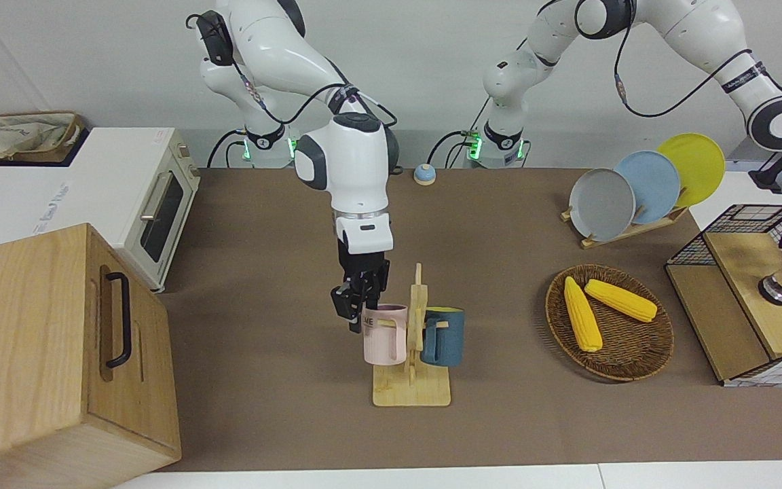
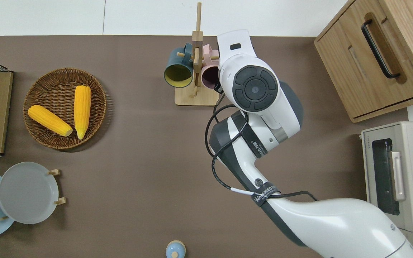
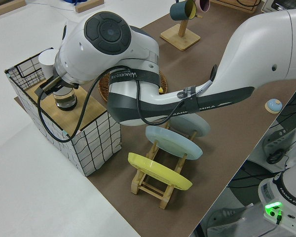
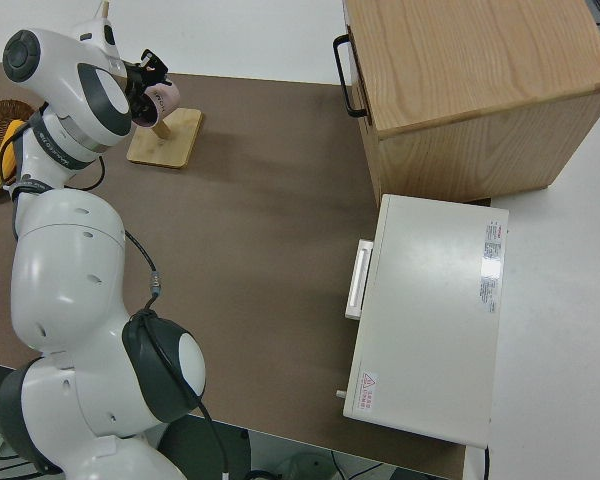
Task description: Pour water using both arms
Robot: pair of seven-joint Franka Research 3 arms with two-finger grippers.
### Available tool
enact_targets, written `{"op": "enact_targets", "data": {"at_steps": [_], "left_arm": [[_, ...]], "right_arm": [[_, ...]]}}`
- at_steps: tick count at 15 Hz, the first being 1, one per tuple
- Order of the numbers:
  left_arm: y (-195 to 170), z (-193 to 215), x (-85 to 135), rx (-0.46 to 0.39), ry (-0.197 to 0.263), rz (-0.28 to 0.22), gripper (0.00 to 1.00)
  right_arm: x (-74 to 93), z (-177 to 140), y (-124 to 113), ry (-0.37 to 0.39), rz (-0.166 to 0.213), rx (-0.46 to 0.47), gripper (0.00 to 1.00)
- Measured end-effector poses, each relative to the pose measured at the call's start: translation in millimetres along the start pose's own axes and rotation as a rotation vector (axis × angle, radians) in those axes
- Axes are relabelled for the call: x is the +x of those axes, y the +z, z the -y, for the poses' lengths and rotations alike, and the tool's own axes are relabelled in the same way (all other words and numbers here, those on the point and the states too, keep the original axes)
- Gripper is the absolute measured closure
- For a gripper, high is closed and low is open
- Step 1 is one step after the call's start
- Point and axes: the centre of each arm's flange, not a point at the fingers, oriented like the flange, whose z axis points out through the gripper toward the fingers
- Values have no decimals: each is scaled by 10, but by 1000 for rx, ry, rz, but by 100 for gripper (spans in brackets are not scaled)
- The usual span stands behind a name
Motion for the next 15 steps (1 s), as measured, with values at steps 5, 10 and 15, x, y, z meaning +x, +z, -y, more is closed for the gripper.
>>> {"op": "enact_targets", "data": {"at_steps": [5, 10, 15], "left_arm": [[35, -12, -5, -2, 1, -1, 0], [39, -27, 3, -5, 0, -3, 37], [38, -27, 3, -5, 0, -4, 37]], "right_arm": [[120, 79, 21, 22, -13, -5, 48], [128, 74, 29, 94, -14, -6, 58], [126, 80, 48, 132, -12, -4, 64]]}}
